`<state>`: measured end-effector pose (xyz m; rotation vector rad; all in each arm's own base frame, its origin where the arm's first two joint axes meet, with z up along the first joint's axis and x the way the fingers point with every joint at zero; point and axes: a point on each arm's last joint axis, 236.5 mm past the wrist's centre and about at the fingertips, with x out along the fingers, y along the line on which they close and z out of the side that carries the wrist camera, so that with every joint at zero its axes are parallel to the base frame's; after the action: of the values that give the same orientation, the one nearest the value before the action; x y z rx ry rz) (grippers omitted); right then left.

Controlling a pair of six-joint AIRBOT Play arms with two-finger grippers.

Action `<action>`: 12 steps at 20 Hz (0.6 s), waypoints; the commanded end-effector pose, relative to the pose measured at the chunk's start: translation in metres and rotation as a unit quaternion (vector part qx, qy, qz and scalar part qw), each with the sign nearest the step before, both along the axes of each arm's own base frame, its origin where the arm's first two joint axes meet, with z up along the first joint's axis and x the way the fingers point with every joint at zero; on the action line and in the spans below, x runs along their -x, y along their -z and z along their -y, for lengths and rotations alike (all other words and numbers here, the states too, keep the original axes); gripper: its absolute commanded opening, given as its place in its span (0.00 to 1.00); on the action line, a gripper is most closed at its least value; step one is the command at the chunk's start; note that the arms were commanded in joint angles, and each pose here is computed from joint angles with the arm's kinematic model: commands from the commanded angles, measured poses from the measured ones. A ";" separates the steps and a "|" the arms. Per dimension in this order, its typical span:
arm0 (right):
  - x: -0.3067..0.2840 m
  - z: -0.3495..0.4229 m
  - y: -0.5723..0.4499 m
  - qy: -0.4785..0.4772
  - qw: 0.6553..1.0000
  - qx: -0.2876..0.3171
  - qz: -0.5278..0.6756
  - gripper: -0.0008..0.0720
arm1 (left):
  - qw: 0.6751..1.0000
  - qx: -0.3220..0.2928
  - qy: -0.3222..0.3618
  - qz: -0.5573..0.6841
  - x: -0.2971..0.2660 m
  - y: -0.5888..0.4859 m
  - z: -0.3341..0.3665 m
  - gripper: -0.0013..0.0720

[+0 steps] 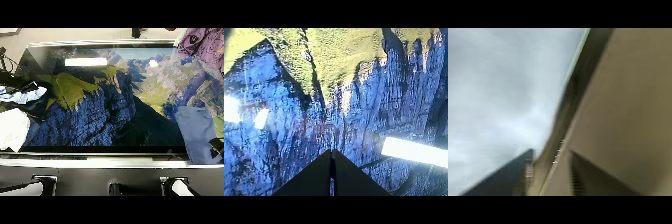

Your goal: Fold the clothes and pants, and hang the long-sleeved shirts on hangers.

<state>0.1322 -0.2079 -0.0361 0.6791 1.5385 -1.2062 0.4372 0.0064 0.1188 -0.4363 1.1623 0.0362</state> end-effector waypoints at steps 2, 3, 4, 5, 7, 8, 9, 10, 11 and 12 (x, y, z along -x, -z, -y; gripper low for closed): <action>-0.046 0.005 -0.012 -0.084 0.992 0.005 0.092 0.48 | 1.000 0.000 0.000 0.000 0.000 0.000 0.000 0.04; -0.086 -0.004 -0.021 -0.132 0.977 0.000 0.167 0.47 | 1.000 0.000 0.001 0.000 0.000 0.000 0.000 0.04; -0.133 -0.022 -0.037 -0.197 0.949 -0.010 0.247 0.35 | 1.000 0.000 0.001 0.000 0.000 0.000 0.001 0.04; -0.171 -0.047 -0.053 -0.259 0.918 -0.019 0.299 0.30 | 1.000 -0.004 0.010 0.002 0.000 0.000 0.001 0.04; -0.222 -0.109 -0.079 -0.380 0.857 -0.033 0.347 0.15 | 0.998 -0.024 0.057 0.014 0.001 -0.003 0.005 0.04; -0.237 -0.145 -0.088 -0.432 0.828 -0.042 0.354 0.05 | 0.995 -0.041 0.093 0.024 0.002 -0.005 0.008 0.04; -0.246 -0.181 -0.093 -0.474 0.802 -0.052 0.360 0.05 | 0.991 -0.054 0.116 0.031 0.004 -0.006 0.009 0.04; -0.250 -0.219 -0.096 -0.514 0.775 -0.066 0.362 0.05 | 0.989 -0.063 0.129 0.041 0.006 -0.006 0.012 0.04; -0.249 -0.253 -0.097 -0.547 0.751 -0.080 0.361 0.05 | 0.987 -0.073 0.131 0.052 0.009 -0.005 0.012 0.04; -0.244 -0.285 -0.097 -0.579 0.726 -0.094 0.359 0.05 | 0.987 -0.080 0.125 0.064 0.014 -0.003 0.010 0.03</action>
<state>0.3664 -0.0210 0.0434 0.2621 1.0922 -0.0759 0.4279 -0.0041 0.1219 -0.2408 1.1311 -0.0882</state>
